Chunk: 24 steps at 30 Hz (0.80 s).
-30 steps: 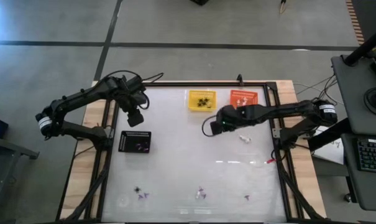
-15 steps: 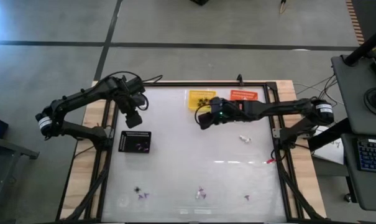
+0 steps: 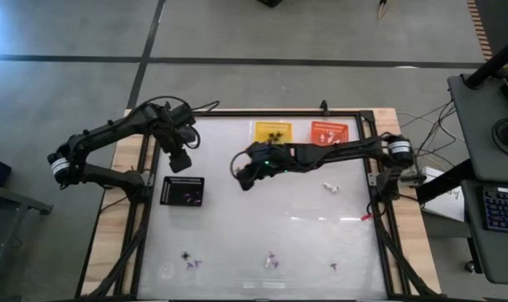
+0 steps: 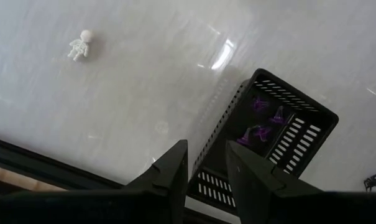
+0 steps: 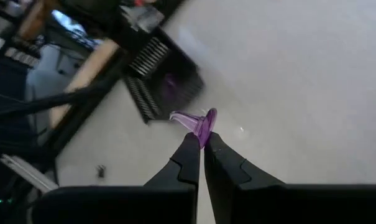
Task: Sort Halloween decoration
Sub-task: Put the purple witch hat toy into the black bin
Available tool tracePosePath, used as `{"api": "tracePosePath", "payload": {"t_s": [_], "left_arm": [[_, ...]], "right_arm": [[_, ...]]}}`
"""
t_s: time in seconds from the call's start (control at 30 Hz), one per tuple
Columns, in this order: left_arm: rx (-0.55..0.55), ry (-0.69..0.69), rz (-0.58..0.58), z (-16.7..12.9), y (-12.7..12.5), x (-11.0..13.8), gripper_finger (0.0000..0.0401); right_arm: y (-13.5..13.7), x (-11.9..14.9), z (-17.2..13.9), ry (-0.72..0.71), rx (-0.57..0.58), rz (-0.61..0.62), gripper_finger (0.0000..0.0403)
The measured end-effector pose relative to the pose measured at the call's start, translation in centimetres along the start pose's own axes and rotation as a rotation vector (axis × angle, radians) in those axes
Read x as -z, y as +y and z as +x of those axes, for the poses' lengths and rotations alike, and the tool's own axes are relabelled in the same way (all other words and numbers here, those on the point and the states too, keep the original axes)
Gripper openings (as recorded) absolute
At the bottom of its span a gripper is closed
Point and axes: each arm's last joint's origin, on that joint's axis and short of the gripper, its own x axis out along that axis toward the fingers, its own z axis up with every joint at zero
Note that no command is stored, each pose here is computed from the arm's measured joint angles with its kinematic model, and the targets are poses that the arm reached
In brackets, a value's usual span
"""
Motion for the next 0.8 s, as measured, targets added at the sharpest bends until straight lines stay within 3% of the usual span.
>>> {"api": "tracePosePath", "payload": {"t_s": [0.2,0.8], "left_arm": [[-0.001,-0.007,-0.004,-0.1,0.0,0.1,0.0091],[-0.001,-0.016,-0.031,-0.2,0.0,0.1,0.0091]], "right_arm": [[2.1,-1.6,2.5,0.017,-0.088,-0.098,0.0009],[3.8,-1.6,11.3,0.118,-0.243,-0.18,0.0009]]}}
